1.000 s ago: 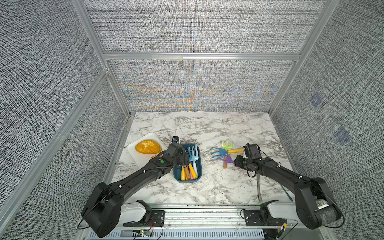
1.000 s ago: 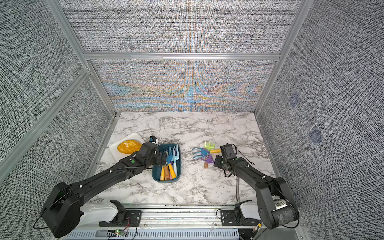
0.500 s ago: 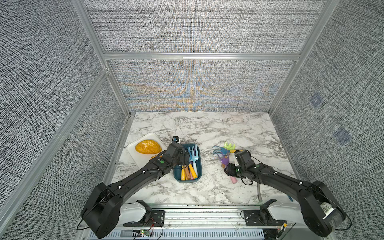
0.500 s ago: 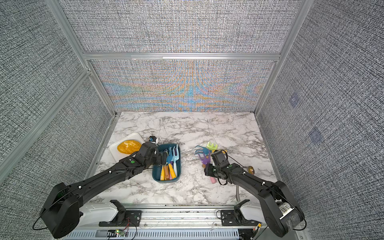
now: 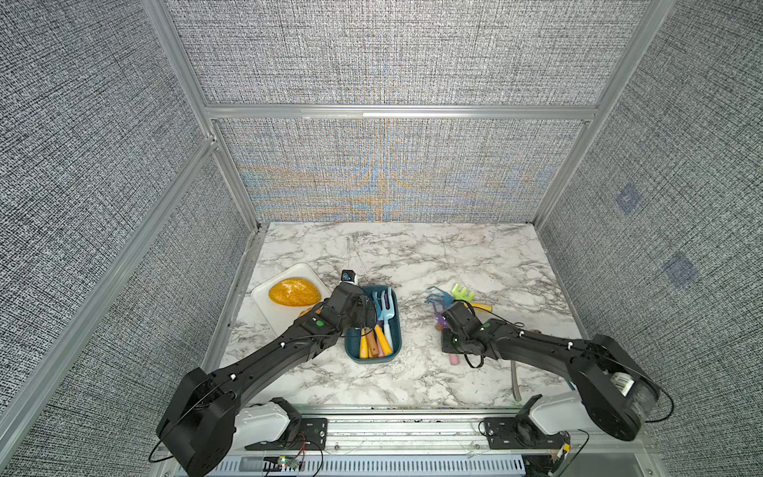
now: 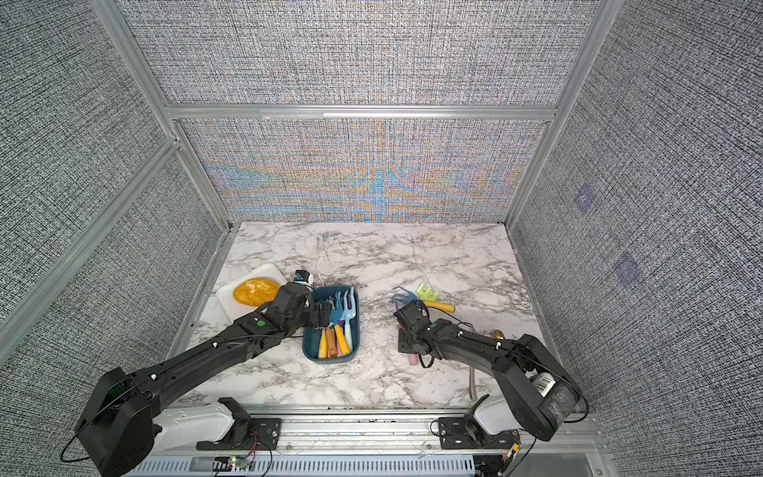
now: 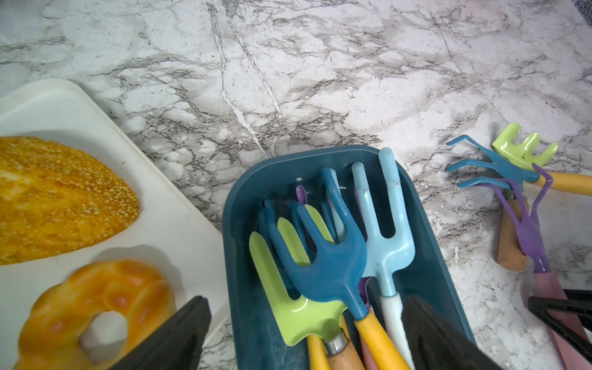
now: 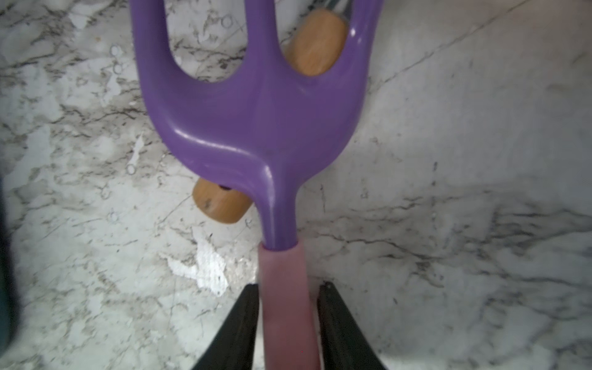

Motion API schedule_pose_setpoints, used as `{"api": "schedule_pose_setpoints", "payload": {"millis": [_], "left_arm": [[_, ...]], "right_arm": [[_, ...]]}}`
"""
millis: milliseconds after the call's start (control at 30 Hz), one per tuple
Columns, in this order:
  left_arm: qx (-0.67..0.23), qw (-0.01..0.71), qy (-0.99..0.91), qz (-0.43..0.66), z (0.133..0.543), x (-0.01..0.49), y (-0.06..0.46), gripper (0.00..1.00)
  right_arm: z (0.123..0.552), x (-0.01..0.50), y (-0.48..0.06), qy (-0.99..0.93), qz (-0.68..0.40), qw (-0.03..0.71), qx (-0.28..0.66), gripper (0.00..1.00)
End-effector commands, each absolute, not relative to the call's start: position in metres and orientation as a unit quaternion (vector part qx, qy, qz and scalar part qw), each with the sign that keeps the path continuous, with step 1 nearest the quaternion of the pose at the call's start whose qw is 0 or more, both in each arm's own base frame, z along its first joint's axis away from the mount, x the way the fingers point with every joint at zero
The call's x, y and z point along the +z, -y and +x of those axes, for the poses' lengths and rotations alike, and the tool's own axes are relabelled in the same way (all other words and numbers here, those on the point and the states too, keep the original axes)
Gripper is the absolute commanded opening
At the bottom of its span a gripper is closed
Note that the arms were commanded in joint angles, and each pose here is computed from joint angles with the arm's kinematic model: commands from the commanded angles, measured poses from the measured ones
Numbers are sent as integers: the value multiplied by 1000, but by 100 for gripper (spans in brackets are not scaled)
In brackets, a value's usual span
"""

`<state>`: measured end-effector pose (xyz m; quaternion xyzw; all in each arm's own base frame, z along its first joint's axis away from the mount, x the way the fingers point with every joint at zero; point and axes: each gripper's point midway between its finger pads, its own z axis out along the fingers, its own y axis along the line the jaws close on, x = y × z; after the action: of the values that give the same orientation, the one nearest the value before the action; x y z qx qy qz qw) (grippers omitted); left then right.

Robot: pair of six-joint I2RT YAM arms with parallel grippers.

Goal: Put the rake into the storage box
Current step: Adjust the rake at the center of the board, then pick up the rake at the center of the board, then place the rake in the storage box.

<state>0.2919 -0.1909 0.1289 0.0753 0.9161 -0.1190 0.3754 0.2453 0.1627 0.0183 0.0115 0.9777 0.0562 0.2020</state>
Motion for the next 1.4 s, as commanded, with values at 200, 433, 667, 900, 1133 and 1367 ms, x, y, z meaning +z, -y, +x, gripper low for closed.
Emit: {"api": "schedule_pose_setpoints", "payload": {"millis": [200,433,667,900,1133,1367], "left_arm": [[-111,398,-908,65,291,140,181,98],[-99,436,-894,35,287,156,161,98],[-77,477,-876,-7,281,174,133,99],[-78,510,-856,-31,272,190,116,99],[-81,525,-846,-42,266,199,107,99],[-85,534,-840,-46,263,206,103,99]], "right_arm": [[247,49,-153,-969,27,242,44,7],[249,94,-193,-944,-2,279,174,0],[241,139,-261,-906,-55,278,315,0],[236,161,-331,-893,-100,259,355,0],[237,147,-378,-904,-122,234,337,0],[233,129,-405,-912,-124,208,332,0]]}}
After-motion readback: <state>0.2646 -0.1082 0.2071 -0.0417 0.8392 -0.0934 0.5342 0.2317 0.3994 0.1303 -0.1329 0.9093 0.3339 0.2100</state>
